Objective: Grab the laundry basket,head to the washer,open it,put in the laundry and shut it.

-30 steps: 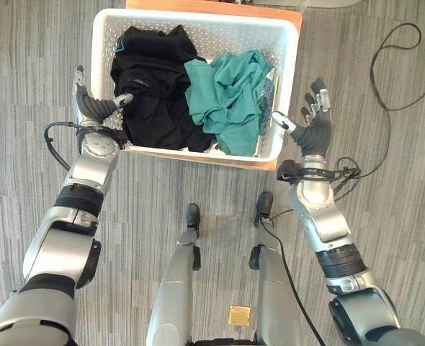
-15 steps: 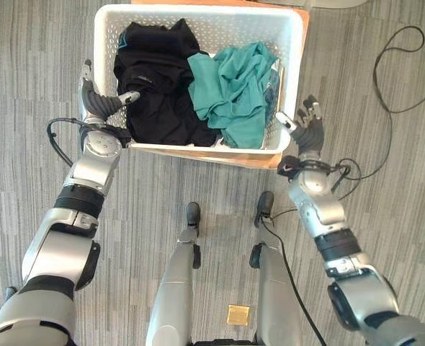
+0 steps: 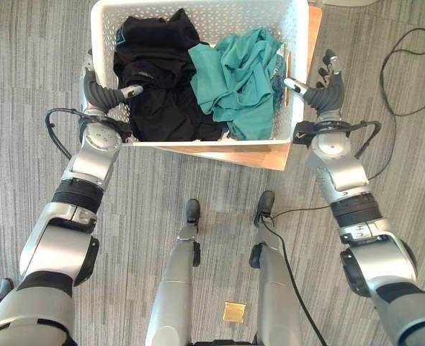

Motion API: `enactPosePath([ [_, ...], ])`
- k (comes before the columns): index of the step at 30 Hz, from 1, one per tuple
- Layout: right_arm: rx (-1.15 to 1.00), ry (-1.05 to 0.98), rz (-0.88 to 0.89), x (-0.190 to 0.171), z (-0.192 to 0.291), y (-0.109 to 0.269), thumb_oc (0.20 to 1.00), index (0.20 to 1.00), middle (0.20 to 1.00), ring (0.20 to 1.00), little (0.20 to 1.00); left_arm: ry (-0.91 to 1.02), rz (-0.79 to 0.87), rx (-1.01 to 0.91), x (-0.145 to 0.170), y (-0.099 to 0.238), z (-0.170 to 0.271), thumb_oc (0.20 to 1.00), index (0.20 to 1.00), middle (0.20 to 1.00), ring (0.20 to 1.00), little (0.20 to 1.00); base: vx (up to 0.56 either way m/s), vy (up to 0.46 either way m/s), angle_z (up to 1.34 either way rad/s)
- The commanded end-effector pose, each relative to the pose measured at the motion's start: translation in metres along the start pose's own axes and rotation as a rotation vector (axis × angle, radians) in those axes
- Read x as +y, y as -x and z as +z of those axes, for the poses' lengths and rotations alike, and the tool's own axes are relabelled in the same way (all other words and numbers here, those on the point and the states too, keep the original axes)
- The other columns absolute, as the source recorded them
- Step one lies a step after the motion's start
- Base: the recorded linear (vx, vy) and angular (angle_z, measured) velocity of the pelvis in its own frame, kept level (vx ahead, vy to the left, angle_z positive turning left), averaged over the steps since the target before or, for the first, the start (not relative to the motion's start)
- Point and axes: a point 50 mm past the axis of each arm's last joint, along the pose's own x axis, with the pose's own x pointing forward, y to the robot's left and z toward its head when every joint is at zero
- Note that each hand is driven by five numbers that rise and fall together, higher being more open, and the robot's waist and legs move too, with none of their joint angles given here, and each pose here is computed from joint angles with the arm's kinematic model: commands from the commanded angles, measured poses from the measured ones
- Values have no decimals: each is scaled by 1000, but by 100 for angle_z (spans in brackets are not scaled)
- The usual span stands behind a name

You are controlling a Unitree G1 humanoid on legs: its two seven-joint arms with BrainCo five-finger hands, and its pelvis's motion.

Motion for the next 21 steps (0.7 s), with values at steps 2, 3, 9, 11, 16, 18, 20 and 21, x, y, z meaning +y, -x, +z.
enactPosePath([
  [2, -5, 191, 2, -21, -1, -9, 1000, 1000, 1000, 1000, 1000, -55, -6, 3, 2, -1, -6, 1000, 1000, 1000, 1000, 1000, 0, 0, 0],
  [3, 2, 205, 12, -20, -1, -11, 1000, 1000, 1000, 1000, 1000, -49, -7, 0, 2, -1, -5, 1000, 1000, 1000, 1000, 1000, 0, 0, 0],
  [9, 6, 337, 136, 0, 15, -28, 1000, 1000, 1000, 1000, 1000, -39, -39, -11, 1, -7, 4, 1000, 1000, 1000, 1000, 1000, -5, -1, 0],
  [11, -21, 434, 197, 10, 27, -33, 1000, 1000, 1000, 1000, 1000, -34, -48, -9, 3, -10, 7, 1000, 1000, 1000, 1000, 1000, 0, 0, 0],
  [16, -49, 501, 250, 27, 42, -38, 1000, 1000, 1000, 1000, 1000, -27, -54, -8, 4, -14, 12, 1000, 1000, 1000, 1000, 1000, 0, 0, 0],
  [18, -42, 499, 268, 34, 44, -39, 1000, 1000, 1000, 1000, 1000, -27, -65, -14, 2, -15, 15, 1000, 1000, 1000, 1000, 1000, 0, 0, 0],
  [20, -37, 505, 275, 36, 44, -39, 1000, 1000, 1000, 1000, 1000, -24, -71, -13, 1, -15, 15, 1000, 1000, 1000, 1000, 1000, 0, 0, 0],
  [21, -26, 532, 291, 39, 44, -40, 1000, 1000, 1000, 1000, 1000, -21, -82, -15, -1, -15, 17, 1000, 1000, 1000, 1000, 1000, 0, 0, 0],
])
